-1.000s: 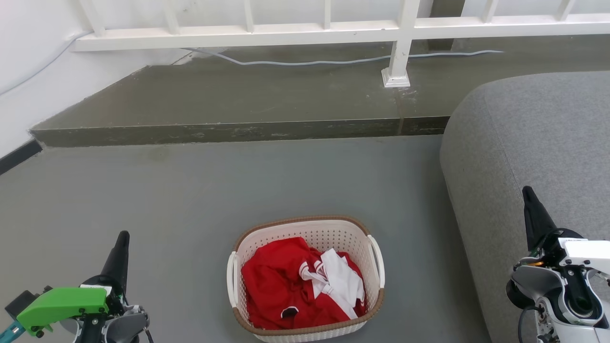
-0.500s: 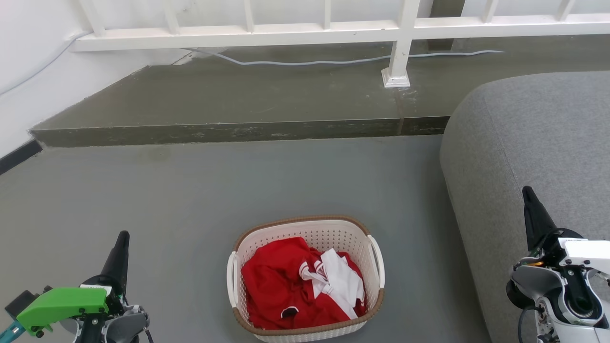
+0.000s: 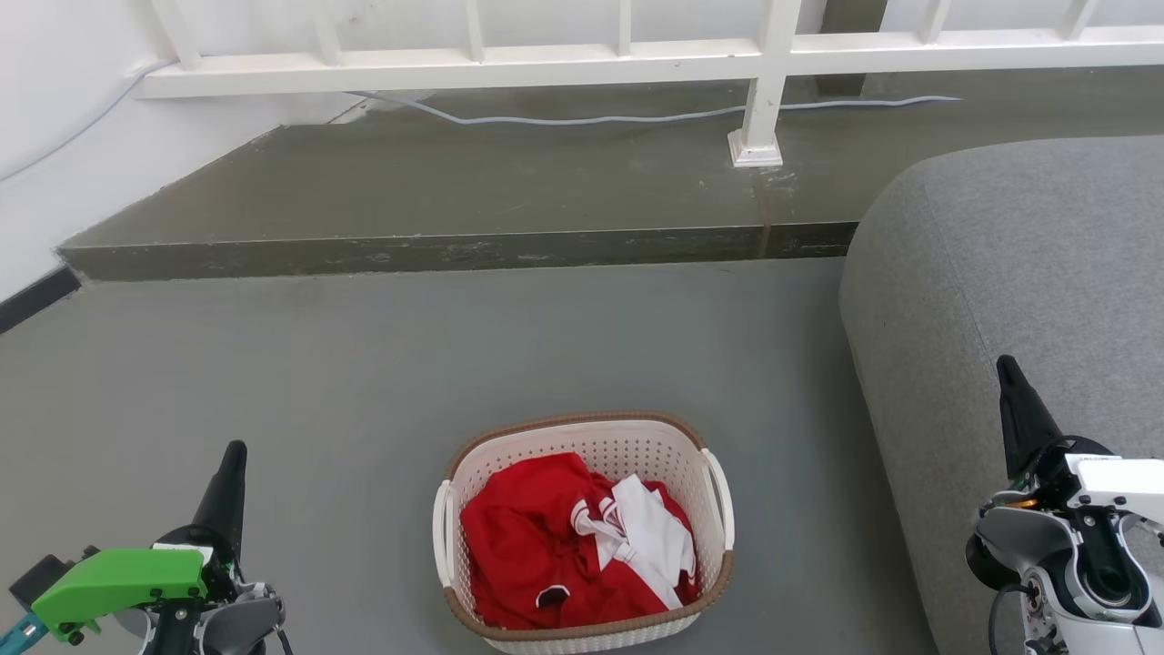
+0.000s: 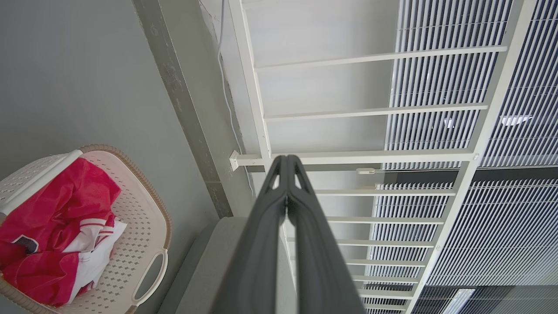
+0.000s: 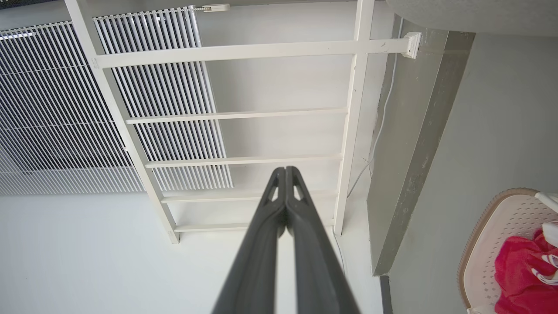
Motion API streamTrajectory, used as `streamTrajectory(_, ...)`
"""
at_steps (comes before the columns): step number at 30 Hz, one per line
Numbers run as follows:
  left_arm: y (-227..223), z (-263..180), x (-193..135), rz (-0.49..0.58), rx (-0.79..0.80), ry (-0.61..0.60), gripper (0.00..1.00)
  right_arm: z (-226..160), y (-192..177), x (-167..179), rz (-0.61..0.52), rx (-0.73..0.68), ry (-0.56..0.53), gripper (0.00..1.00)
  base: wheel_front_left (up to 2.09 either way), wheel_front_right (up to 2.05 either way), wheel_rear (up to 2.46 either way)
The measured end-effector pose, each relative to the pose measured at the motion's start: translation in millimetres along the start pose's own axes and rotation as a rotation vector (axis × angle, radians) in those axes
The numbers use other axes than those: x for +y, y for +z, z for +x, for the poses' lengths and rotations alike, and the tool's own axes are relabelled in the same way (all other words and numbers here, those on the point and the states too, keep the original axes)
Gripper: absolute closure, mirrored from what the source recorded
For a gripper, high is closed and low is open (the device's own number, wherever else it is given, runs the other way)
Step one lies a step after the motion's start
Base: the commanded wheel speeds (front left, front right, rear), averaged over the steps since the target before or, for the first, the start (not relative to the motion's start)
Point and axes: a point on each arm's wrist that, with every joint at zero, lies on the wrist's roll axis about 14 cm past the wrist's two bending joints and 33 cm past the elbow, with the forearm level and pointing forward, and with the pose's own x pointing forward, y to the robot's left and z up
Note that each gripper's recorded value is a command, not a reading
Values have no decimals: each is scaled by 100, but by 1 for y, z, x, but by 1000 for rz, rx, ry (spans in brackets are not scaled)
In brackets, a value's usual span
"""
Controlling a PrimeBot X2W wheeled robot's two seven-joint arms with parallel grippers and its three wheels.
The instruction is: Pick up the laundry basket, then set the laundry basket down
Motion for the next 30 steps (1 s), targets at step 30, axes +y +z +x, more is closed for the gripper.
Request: streamTrajectory(30,0,0,0,0,0,0,100,0,0,0,0,0,0,100,0,0,0)
